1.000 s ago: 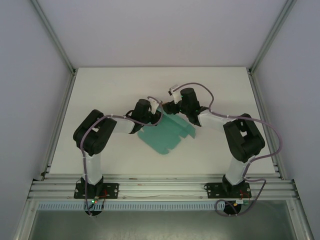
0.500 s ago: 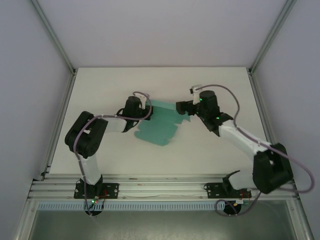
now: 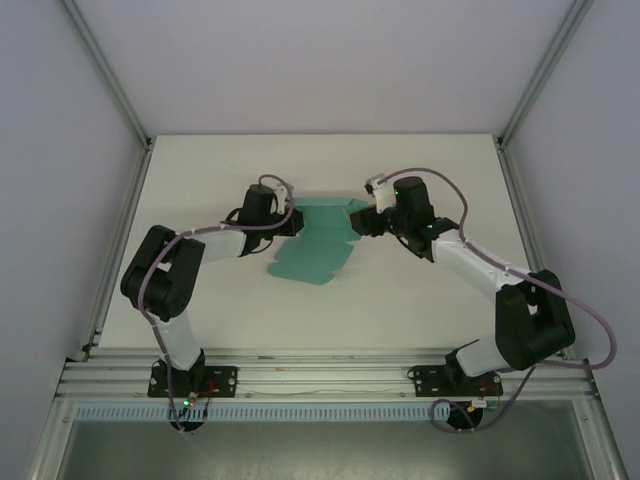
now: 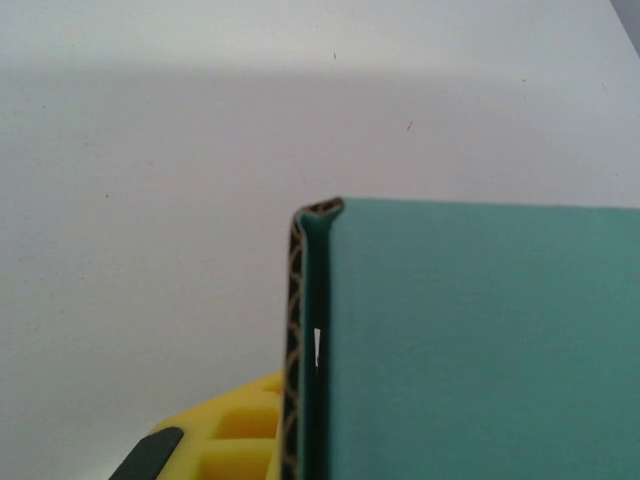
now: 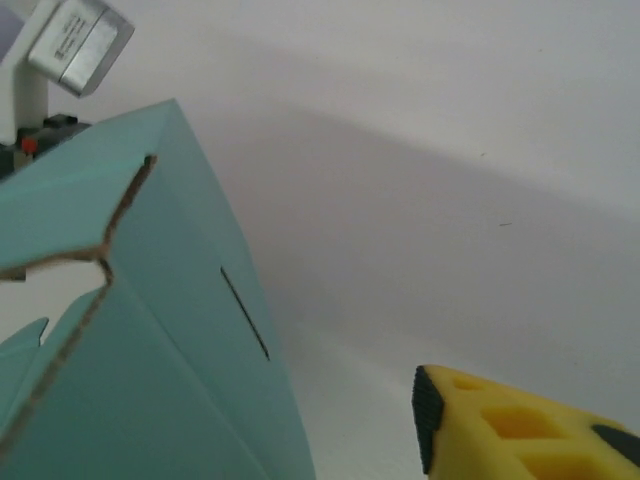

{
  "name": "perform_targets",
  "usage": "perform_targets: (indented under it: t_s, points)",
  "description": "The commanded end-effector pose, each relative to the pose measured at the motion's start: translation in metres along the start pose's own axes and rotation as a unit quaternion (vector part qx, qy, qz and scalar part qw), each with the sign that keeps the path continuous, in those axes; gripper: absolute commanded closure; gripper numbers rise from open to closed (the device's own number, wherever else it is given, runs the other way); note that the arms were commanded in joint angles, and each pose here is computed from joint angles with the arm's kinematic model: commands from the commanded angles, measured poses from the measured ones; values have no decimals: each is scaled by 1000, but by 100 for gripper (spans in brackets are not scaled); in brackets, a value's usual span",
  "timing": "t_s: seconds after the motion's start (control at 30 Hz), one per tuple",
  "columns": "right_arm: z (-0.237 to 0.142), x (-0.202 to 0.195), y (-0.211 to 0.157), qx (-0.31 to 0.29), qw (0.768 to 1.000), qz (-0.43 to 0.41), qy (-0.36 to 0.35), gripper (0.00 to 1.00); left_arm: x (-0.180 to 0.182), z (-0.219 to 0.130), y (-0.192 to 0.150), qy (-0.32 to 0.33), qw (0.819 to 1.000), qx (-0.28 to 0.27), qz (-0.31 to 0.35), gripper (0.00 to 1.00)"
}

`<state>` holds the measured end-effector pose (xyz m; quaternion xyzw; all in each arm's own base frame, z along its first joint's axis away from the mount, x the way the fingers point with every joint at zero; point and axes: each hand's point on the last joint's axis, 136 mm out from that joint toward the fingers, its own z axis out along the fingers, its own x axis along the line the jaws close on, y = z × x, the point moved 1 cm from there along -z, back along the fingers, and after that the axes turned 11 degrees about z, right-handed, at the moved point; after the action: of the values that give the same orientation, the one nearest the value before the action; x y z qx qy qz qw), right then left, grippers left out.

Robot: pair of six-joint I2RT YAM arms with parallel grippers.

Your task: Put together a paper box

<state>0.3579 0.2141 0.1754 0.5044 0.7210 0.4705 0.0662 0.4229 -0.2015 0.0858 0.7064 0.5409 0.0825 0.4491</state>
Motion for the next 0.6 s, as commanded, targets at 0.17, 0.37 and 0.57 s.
perform_targets:
  t_s: [0.17,0.37,0.57]
  points:
    - [-8,21,23,-41,998,-24,37,100,17,1,4,67,997,30,-38,98]
    - [-25,33,24,-73,996,-49,15,100,63,-8,-6,212,972,46,-85,93]
    - [-30,48,21,-81,994,-64,20,100,89,-18,-13,295,946,58,-119,92]
